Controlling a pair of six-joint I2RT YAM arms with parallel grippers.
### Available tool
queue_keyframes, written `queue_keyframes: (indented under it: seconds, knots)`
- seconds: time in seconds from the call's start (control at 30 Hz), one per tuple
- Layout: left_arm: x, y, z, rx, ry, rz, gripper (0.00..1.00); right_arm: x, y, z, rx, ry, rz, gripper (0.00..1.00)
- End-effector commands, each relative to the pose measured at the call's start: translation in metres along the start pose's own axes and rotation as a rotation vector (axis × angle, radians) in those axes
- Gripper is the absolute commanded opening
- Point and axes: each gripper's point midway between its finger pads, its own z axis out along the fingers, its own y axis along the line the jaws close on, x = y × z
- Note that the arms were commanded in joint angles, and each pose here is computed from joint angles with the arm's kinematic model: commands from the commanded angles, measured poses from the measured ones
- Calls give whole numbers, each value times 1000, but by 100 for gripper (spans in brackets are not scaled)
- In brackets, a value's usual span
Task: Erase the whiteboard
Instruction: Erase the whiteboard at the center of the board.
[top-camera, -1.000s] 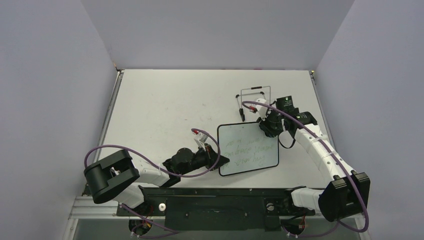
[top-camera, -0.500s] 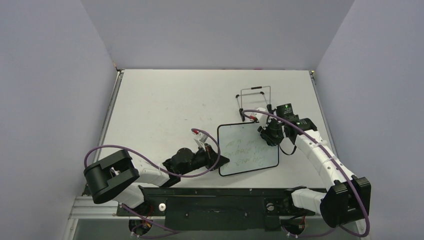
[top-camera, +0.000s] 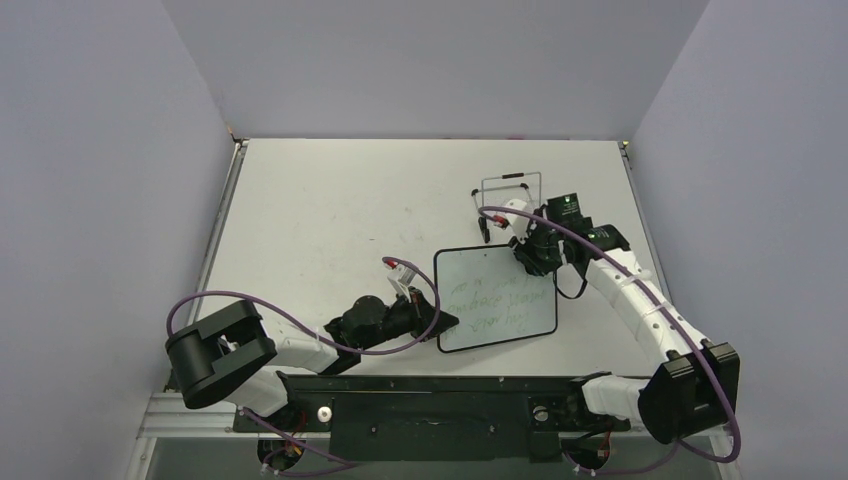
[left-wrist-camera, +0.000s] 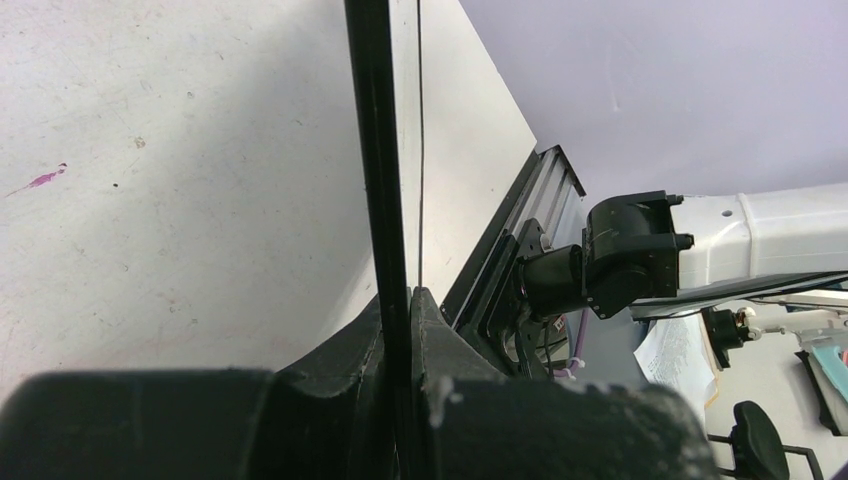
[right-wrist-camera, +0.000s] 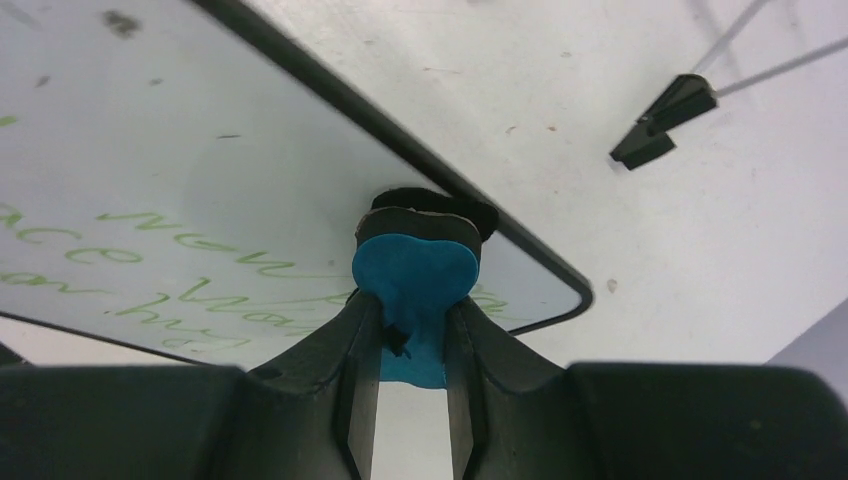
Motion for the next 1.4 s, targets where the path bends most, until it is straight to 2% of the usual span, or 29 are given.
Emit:
queue_keyframes:
  seconds: [0.0, 0.1, 0.27, 0.4, 0.6, 0.77, 0.9, 1.03, 1.37]
  knots:
    - [-10, -26, -1, 98, -25, 49, 0, 4, 41, 4, -102, -22, -89, 0]
    - [-8, -25, -1, 99, -19, 50, 0, 19, 47, 5, -104, 0, -92, 0]
    - [-8, -25, -2, 100, -20, 50, 0, 39, 19, 1, -28, 42, -17, 0]
    - [-8, -25, -2, 100, -20, 50, 0, 33, 1, 1, 10, 37, 1, 0]
    - [-9, -25, -3, 98, -25, 49, 0, -3, -8, -7, -8, -58, 11, 0]
    - [-11, -25, -5, 96, -36, 48, 0, -14, 20, -24, -132, -141, -29, 0]
    - [-11, -24, -4, 92, -35, 46, 0, -17, 10, -45, -60, -184, -7, 0]
    - [-10, -24, -4, 96, -34, 42, 0, -4, -8, -47, 20, -135, 32, 0]
    - [-11, -26, -5, 100, -35, 46, 0, 12, -8, -16, 4, -65, 75, 0]
